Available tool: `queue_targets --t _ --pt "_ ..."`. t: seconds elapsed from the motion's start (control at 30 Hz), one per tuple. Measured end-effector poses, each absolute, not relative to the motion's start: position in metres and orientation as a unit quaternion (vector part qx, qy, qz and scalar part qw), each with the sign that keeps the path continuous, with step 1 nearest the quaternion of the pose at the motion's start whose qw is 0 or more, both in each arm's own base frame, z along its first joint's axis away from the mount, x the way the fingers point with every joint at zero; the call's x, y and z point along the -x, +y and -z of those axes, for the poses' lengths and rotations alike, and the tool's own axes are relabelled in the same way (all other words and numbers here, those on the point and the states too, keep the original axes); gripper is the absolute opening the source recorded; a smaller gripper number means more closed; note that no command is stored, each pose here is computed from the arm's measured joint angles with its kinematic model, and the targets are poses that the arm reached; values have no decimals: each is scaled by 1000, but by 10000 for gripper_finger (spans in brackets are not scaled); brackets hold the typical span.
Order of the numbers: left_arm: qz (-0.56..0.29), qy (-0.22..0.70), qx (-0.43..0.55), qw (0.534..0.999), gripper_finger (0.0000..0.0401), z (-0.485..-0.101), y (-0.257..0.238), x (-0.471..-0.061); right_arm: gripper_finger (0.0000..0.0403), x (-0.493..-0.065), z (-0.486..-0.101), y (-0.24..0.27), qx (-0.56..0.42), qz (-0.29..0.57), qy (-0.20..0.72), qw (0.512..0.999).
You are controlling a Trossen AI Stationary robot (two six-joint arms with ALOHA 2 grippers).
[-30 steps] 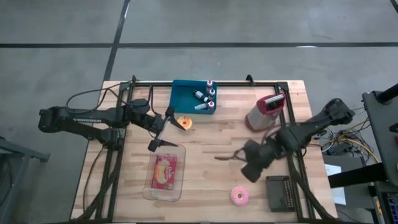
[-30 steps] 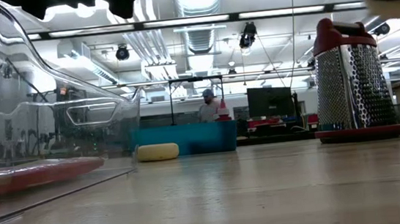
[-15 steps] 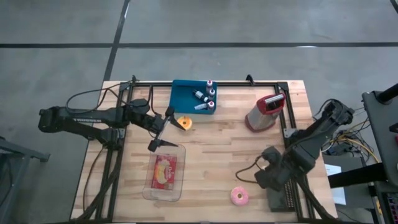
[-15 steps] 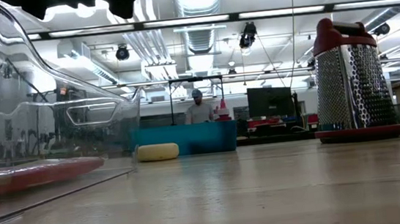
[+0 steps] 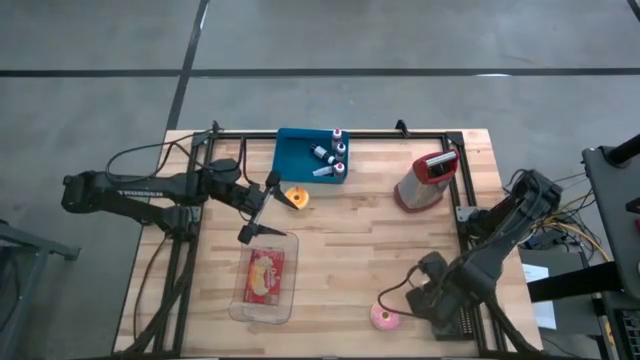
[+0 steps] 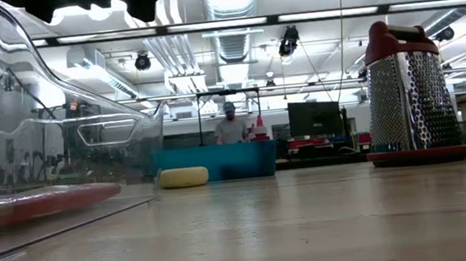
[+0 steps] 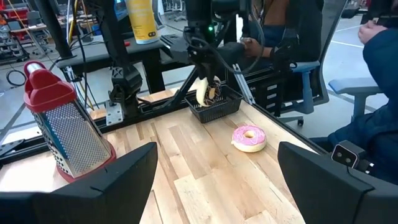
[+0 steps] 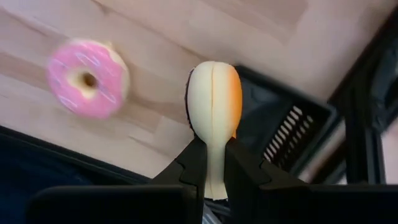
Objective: Pick & Place Food Item
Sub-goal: Put the top yellow black donut into the black bin
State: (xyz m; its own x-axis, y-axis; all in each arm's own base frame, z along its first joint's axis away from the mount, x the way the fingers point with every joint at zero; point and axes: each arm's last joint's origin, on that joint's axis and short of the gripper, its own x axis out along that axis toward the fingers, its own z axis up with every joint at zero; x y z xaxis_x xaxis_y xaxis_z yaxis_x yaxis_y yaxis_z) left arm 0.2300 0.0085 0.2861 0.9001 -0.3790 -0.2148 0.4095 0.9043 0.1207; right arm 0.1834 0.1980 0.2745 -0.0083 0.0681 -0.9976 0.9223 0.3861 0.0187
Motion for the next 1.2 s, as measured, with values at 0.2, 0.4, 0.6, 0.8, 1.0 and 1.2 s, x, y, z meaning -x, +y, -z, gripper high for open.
queue_targets --t 0.2,0.4,0.6,0.8,1.0,1.2 --pt "203 93 -82 971 339 -286 8 -230 38 -179 -268 208 -407 377 654 514" --pt "203 94 -82 971 339 -286 9 -230 38 -168 -268 218 -398 378 646 531" --pt "203 94 -82 971 339 -286 8 -230 38 -157 -267 226 -393 372 644 541" --pt "203 94 -82 971 339 -286 8 -230 38 -148 -266 233 -378 360 638 566" --pt "203 93 -82 971 339 -286 8 -230 38 -143 -260 243 -341 277 667 601" --pt "203 94 -82 971 339 -286 8 -230 38 -137 -243 260 -223 159 721 636"
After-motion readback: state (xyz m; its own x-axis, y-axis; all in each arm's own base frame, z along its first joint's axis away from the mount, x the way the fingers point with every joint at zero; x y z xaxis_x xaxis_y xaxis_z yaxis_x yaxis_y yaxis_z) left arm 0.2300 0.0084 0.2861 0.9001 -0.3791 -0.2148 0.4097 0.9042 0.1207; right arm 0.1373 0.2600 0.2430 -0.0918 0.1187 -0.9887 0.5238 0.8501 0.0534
